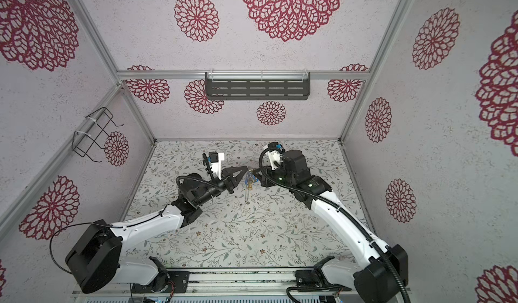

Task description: Remove the keys from the keyring

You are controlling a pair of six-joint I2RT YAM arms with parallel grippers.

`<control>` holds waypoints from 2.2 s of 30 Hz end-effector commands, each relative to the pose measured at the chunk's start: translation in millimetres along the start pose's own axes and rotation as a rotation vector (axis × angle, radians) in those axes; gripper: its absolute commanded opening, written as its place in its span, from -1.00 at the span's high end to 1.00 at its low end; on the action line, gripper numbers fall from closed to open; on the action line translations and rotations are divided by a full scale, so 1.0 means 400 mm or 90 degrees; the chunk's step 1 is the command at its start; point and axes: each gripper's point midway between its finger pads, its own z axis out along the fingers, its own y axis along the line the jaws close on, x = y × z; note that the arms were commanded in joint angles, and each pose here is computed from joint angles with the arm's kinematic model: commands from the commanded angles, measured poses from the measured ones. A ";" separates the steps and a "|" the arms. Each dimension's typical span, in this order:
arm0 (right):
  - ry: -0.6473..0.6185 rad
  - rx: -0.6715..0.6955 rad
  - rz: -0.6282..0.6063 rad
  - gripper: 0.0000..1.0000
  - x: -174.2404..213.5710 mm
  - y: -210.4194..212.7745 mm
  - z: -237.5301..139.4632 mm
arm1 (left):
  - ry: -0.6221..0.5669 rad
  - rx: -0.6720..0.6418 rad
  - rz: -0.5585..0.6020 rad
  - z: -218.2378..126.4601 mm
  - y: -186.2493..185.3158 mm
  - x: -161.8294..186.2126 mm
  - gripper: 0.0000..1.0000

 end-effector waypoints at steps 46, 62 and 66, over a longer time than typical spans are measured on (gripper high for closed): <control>0.020 0.120 -0.067 1.00 -0.131 0.006 -0.008 | 0.176 0.071 0.017 0.054 0.024 0.082 1.00; 0.058 0.237 -0.024 1.00 -0.103 -0.089 0.011 | 0.058 0.111 0.212 -0.010 -0.028 0.057 1.00; 0.069 0.247 -0.017 1.00 -0.085 -0.106 0.013 | 0.020 0.120 0.246 -0.027 -0.043 0.041 1.00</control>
